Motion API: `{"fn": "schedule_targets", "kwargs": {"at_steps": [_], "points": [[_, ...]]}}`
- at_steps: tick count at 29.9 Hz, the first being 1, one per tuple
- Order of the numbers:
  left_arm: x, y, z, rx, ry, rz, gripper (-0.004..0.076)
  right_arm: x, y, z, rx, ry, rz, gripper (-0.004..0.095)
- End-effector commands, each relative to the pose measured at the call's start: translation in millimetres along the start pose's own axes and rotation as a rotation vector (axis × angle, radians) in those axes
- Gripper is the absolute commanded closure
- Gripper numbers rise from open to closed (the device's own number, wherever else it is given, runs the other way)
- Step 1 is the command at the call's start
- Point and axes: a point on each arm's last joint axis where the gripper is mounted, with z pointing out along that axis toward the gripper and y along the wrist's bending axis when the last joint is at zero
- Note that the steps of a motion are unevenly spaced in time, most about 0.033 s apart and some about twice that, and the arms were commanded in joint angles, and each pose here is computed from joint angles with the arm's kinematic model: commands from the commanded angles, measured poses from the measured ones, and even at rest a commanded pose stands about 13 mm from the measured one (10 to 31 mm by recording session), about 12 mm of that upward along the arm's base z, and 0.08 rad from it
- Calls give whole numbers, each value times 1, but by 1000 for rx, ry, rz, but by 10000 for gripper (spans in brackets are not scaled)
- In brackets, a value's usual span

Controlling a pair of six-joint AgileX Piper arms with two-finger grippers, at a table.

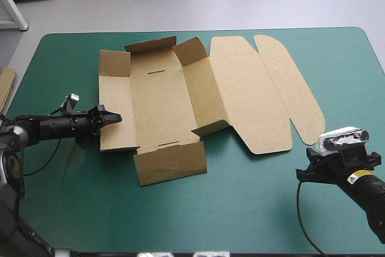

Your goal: Fold the box

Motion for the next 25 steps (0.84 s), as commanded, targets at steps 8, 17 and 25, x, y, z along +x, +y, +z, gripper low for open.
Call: {"fn": "schedule_targets", "kwargs": {"at_steps": [8, 17, 25], "points": [[-4, -33, 9, 69, -50, 57, 629, -14, -2, -5, 17, -72, -13, 463], [-28, -58, -3, 117, -80, 217, 732, -14, -2, -5, 16, -70, -13, 465], [-34, -99, -10, -63, 225, 690, 732, -14, -2, -5, 18, -69, -20, 465]]}}
